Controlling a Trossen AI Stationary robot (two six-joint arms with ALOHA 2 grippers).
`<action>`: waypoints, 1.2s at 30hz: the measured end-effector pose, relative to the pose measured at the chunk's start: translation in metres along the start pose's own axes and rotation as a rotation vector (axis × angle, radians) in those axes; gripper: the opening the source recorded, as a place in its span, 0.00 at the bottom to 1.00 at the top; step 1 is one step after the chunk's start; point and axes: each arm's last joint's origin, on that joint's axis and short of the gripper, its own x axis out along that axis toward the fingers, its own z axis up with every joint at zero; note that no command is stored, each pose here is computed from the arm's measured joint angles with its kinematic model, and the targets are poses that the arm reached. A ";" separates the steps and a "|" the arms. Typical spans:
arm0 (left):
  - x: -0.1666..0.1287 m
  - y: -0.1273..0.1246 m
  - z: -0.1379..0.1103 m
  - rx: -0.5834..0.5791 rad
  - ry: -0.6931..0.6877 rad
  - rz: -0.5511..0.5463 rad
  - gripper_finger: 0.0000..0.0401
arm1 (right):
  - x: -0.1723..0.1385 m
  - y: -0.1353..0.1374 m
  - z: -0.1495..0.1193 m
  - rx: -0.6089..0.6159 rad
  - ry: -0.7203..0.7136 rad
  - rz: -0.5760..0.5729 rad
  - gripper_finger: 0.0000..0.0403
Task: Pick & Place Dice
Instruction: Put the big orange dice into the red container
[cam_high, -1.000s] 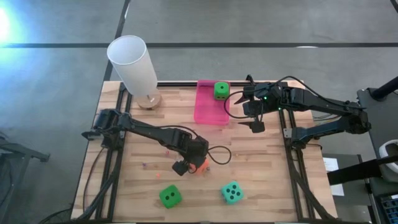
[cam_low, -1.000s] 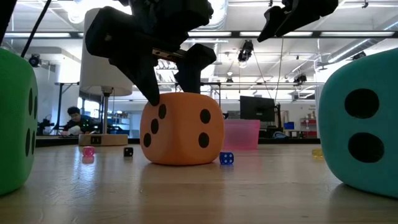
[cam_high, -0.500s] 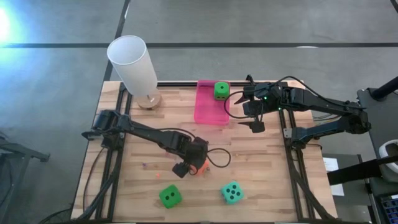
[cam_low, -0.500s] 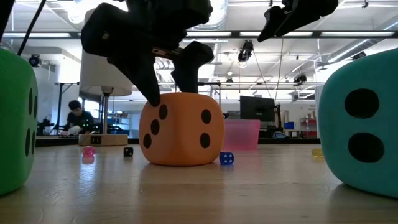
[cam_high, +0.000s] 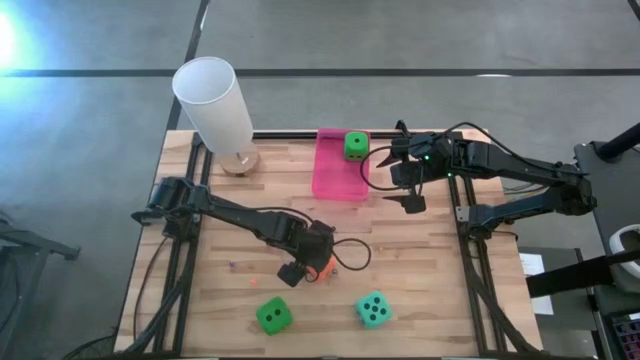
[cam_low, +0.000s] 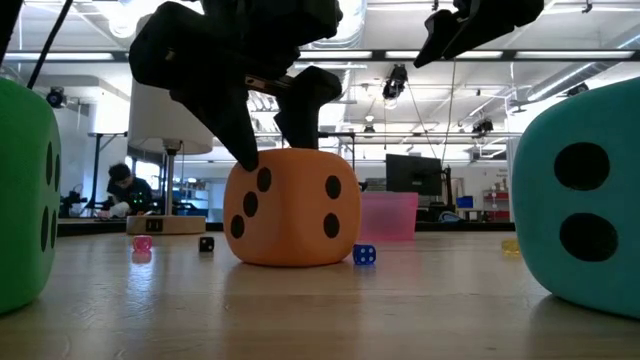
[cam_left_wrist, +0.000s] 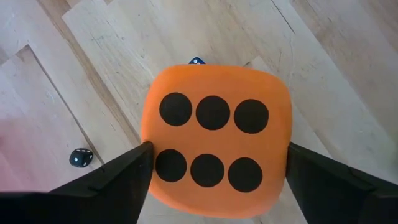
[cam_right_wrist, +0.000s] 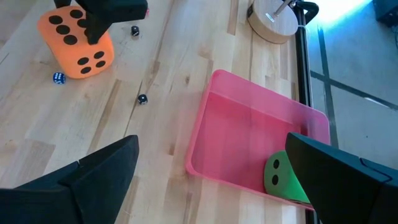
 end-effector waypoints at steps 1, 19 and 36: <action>0.000 0.000 0.000 0.000 0.000 0.000 0.85 | 0.000 0.000 0.000 0.000 0.000 0.000 0.99; 0.000 0.000 0.000 -0.002 -0.001 0.005 0.74 | 0.000 0.000 0.000 -0.001 0.000 0.000 0.99; -0.006 -0.002 -0.001 -0.001 0.008 0.009 0.97 | 0.000 0.000 0.000 0.000 0.000 0.000 0.99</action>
